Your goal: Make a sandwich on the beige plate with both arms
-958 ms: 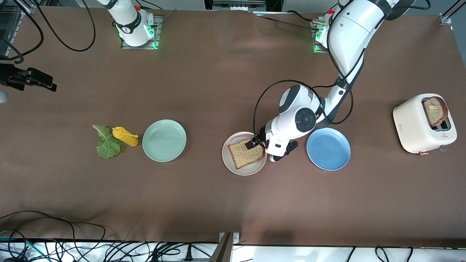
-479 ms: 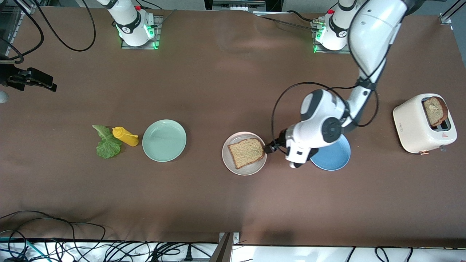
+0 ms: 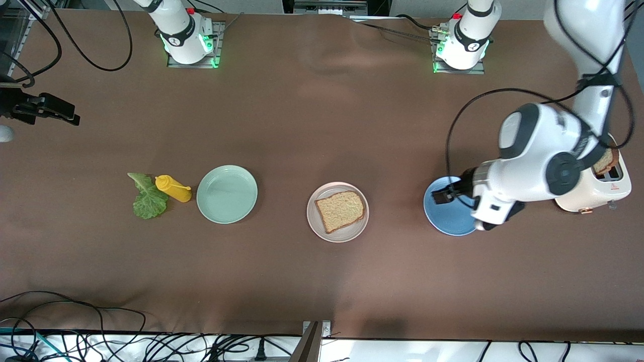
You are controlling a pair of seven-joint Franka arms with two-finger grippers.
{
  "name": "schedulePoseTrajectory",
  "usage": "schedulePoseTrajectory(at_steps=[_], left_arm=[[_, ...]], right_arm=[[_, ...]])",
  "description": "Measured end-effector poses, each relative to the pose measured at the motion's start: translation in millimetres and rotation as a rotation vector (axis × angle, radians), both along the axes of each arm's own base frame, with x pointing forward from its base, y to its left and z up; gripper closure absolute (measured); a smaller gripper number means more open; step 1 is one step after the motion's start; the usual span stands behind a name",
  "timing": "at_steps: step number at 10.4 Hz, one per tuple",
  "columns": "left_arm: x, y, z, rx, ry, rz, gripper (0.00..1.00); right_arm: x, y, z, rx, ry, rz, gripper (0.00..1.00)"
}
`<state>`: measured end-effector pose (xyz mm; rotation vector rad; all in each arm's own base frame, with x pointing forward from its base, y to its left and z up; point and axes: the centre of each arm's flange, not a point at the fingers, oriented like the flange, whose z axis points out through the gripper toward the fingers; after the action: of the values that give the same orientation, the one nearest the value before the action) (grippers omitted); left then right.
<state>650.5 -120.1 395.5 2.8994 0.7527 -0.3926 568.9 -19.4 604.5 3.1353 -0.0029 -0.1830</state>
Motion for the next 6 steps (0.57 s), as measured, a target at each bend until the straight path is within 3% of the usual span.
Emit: schedulePoseTrajectory(at_steps=[6], left_arm=[[-13.2,136.1,97.5,0.088,-0.057,-0.198,0.0]], right_arm=[[4.5,5.4,-11.5,0.067,0.031,0.037,0.0]])
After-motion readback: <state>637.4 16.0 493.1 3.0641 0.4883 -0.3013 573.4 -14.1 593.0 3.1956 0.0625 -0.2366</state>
